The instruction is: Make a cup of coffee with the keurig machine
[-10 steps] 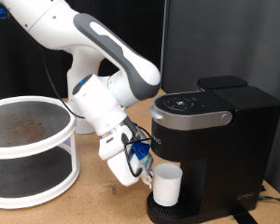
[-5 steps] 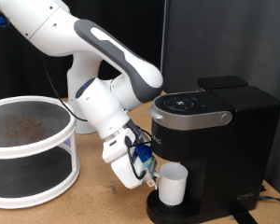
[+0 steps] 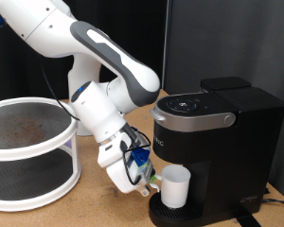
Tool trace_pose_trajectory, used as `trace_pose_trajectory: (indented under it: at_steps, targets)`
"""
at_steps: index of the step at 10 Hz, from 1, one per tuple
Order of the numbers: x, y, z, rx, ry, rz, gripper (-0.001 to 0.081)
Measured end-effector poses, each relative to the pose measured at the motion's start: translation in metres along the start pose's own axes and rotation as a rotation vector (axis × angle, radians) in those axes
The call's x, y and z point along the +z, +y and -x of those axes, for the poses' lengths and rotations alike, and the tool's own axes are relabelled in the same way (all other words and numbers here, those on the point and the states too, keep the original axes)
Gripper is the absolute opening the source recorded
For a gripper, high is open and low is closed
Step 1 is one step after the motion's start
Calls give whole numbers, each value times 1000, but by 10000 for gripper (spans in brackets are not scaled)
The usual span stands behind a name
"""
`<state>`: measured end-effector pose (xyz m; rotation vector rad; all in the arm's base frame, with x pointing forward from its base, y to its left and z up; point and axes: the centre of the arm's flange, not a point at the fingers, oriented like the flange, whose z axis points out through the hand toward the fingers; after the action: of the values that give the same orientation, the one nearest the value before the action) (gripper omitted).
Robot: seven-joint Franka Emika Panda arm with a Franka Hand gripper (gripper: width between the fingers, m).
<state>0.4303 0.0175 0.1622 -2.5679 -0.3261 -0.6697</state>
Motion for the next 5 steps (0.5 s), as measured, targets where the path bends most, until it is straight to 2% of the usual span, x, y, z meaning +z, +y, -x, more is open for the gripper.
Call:
trace_pose_trajectory:
  at_steps: [1, 2, 3, 5]
  targets:
    - [-5, 4, 4, 3, -14, -11, 613]
    - [-13, 8, 9, 4, -34, -25, 760]
    - [-21, 11, 13, 1, -60, -39, 794]
    - [-41, 18, 20, 0, -96, -68, 804]
